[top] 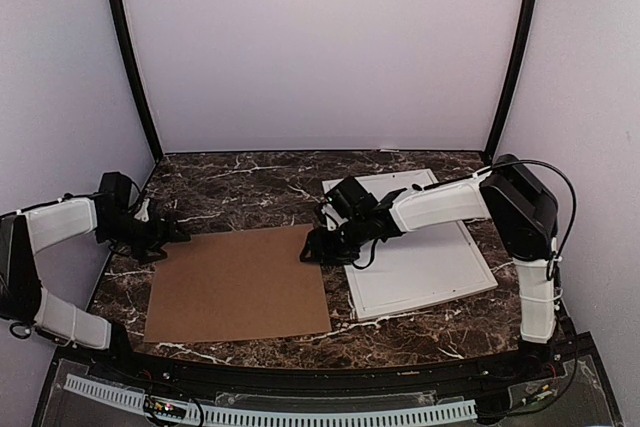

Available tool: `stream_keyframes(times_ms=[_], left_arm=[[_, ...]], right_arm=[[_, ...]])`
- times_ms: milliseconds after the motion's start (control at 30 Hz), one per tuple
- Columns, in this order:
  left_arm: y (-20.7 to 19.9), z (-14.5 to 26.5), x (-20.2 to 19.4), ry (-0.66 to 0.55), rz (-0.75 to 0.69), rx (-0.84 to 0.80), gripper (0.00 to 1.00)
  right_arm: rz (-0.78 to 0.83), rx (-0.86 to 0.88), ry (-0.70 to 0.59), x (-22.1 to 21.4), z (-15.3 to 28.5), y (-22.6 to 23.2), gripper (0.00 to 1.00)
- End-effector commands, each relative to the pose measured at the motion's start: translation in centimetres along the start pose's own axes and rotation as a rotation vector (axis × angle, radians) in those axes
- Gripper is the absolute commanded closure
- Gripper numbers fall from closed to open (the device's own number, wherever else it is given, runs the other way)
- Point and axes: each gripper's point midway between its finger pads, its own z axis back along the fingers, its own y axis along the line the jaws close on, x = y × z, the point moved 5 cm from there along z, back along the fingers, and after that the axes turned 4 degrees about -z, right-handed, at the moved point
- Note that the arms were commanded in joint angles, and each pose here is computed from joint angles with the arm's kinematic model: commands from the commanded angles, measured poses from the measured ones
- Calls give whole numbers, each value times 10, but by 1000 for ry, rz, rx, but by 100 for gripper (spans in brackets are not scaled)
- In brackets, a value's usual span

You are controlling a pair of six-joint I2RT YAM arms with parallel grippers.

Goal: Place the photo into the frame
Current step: Rotate the backboard at the center of the board.

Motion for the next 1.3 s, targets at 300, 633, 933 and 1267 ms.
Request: stream_keyframes(times_ms=[300, 633, 933, 1267], left_arm=[[45, 0, -18, 230, 181, 352, 7], [64, -2, -38, 317, 222, 465, 6], [57, -29, -55, 392, 258, 281, 17], [22, -32, -40, 322, 188, -7, 26]], right_arm=[[65, -79, 3, -6, 4, -11, 41], [58, -59, 35, -2, -2, -13, 40], [44, -7, 60, 4, -7, -2, 40], [7, 14, 79, 14, -15, 0, 42]])
